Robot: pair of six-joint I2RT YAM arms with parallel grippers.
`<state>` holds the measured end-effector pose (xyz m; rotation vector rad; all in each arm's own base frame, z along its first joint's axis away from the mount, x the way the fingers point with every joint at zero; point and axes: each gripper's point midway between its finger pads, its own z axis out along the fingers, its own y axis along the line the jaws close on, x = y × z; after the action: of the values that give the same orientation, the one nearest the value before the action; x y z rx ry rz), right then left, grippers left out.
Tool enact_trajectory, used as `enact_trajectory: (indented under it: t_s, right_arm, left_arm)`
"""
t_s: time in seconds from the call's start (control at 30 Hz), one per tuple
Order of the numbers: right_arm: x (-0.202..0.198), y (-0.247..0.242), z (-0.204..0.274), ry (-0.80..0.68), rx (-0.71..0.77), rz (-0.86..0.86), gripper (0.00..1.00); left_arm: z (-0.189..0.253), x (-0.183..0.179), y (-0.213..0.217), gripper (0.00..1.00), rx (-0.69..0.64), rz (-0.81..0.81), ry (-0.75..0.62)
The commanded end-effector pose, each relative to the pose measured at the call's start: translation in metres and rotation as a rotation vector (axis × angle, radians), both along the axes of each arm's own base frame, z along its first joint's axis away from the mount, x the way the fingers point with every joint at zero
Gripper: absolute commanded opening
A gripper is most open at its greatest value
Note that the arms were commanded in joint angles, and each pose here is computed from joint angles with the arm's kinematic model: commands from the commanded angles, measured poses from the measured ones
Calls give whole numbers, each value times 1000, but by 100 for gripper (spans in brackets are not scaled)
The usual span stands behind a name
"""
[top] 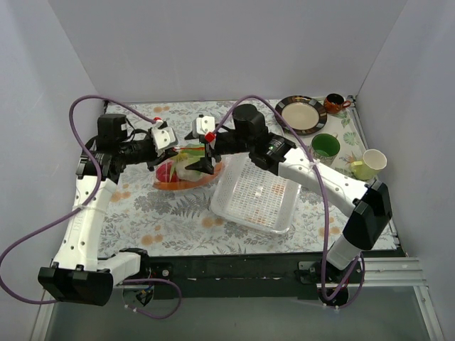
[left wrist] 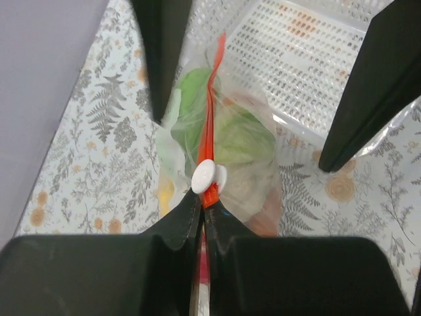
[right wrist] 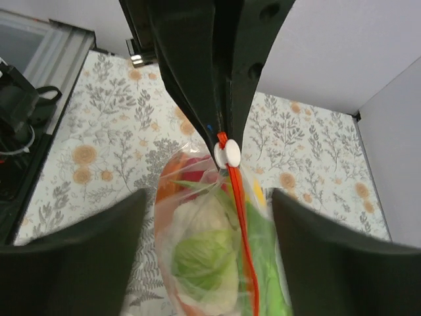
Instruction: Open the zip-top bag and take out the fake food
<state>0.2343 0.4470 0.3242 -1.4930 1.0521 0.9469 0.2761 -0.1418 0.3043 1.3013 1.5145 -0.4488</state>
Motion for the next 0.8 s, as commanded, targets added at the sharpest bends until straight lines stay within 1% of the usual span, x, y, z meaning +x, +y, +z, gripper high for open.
enact_trajectory:
  t_s: [0.0, 0.17, 0.3, 0.33, 0.4, 0.43, 0.47, 0.5, 0.53, 0.7, 0.73, 0.77]
  right_arm:
    - [-7, -5, 60, -100, 144, -6, 98]
    - [-9, -5, 70, -148, 175, 10, 98]
    - [-4, 3, 53, -142, 144, 29, 98]
    - [-4, 5, 53, -141, 145, 36, 97]
    - [-6, 9, 44, -121, 120, 71, 86]
    - [-7, 11, 44, -116, 118, 81, 77]
    - [-6, 13, 48, -117, 125, 83, 57]
    - [-7, 15, 46, -101, 125, 95, 52]
    - [-7, 16, 46, -96, 125, 97, 50]
    - [-9, 21, 48, -61, 133, 112, 50]
    - [-9, 21, 48, -56, 133, 111, 54]
    - [-10, 21, 47, -51, 130, 114, 60]
  left_arm:
    - [2, -26, 4, 0, 61, -79, 36]
    - [1, -29, 6, 0, 73, -79, 42]
    - [7, -31, 3, 0, 58, -95, 31]
    - [8, -32, 3, 0, 54, -96, 36]
    - [10, -33, 3, 0, 56, -99, 35]
    - [11, -33, 3, 0, 59, -99, 30]
    - [12, -33, 3, 0, 61, -98, 27]
    - [11, -34, 4, 0, 65, -97, 27]
    - [10, -34, 4, 0, 65, -98, 28]
    - [9, -33, 4, 0, 62, -96, 25]
    - [9, -33, 3, 0, 59, -93, 27]
    - [9, -31, 3, 0, 53, -87, 26]
